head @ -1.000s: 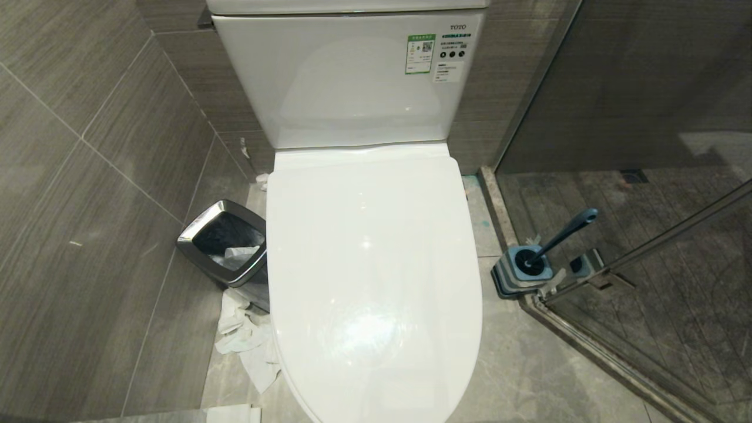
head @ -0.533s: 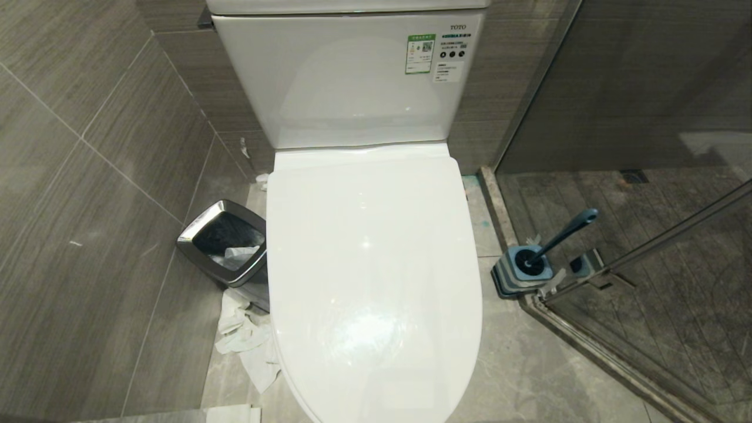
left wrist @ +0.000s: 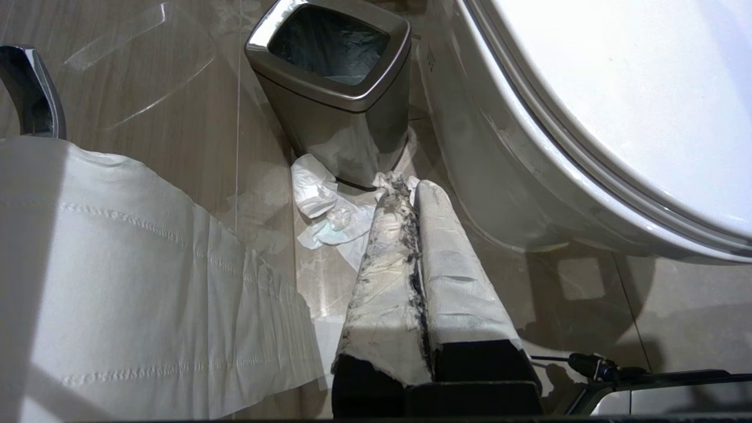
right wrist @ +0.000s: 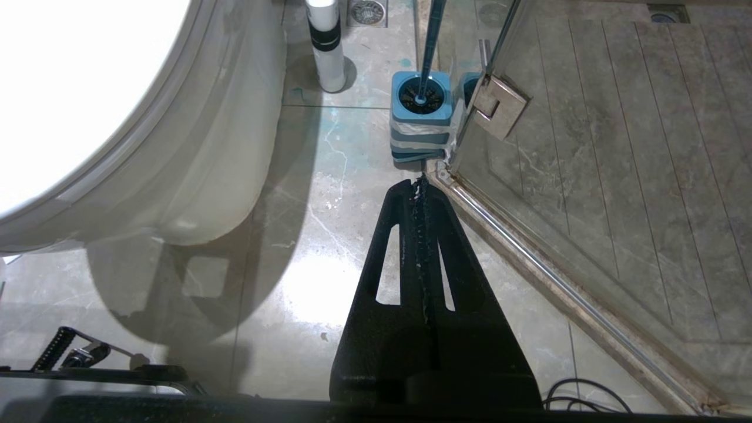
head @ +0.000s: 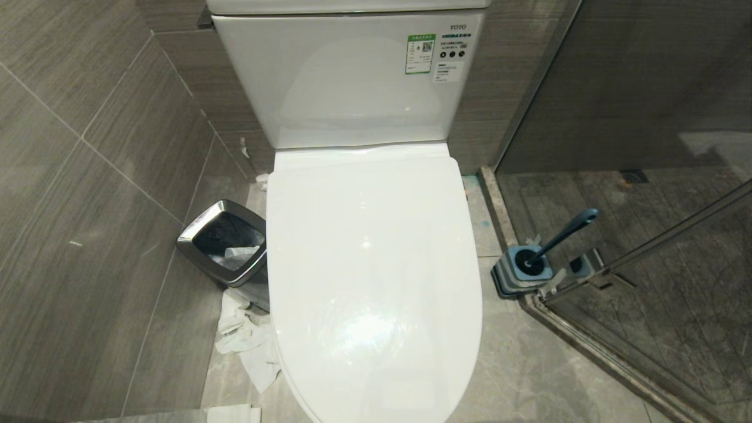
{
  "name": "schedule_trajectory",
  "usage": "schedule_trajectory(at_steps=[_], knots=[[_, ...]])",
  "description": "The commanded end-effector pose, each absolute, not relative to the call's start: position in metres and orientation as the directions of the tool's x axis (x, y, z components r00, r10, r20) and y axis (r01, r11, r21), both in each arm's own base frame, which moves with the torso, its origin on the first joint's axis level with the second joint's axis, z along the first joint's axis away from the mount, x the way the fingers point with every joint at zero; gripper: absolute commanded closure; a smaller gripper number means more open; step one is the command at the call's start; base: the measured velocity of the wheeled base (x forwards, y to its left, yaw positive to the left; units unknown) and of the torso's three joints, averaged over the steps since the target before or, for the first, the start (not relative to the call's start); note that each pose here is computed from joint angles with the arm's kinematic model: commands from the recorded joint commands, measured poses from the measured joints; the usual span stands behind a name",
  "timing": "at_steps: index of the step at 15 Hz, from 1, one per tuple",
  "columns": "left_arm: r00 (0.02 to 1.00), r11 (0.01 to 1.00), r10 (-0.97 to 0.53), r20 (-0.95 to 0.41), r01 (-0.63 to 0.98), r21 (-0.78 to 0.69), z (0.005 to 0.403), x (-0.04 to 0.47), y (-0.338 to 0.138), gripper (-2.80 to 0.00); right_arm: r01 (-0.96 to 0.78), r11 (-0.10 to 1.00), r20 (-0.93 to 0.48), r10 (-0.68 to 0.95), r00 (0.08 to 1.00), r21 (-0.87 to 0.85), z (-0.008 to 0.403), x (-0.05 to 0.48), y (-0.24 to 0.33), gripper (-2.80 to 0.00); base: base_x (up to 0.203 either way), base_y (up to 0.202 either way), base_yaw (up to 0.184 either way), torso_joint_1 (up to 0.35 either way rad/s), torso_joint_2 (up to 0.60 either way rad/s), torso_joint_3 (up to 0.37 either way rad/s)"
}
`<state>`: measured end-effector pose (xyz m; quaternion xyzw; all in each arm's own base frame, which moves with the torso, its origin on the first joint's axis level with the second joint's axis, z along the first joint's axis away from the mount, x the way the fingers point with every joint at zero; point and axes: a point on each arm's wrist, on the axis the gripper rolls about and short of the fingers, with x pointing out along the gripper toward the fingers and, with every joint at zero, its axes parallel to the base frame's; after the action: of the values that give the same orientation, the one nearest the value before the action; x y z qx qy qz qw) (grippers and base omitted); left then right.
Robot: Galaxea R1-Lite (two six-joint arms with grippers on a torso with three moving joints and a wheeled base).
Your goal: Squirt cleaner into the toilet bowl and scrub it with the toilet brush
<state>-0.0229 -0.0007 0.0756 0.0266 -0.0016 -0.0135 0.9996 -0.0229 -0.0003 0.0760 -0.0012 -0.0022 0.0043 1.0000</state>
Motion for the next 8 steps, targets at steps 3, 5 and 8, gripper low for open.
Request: schedule_trajectory(at_steps=[3,5,8], knots=[[1.0,0.998,-0.026,0.0,0.026,0.054,0.0752,-0.0227,-0.0007,0.0,-0.008,1.0,0.003,0.008,1.0,-0.003,0.0757,-0.0228,-0.0003,0.0,0.0,0.0,0.0,0.0,0.0,0.0],[1.0,0.998,-0.027,0.0,0.027,0.054,0.0752,-0.0227,-0.0007,0.0,-0.008,1.0,0.003,0.008,1.0,-0.003,0.0758,-0.0228,-0.0003,0.0,0.0,0.0,0.0,0.0,0.0,0.0],[1.0,0.998,-0.026,0.0,0.026,0.054,0.0752,-0.0227,-0.0007,0.0,-0.006,1.0,0.002,0.006,1.0,0.002,0.0757,-0.0228,-0.0003,0.0,0.0,0.0,0.0,0.0,0.0,0.0]])
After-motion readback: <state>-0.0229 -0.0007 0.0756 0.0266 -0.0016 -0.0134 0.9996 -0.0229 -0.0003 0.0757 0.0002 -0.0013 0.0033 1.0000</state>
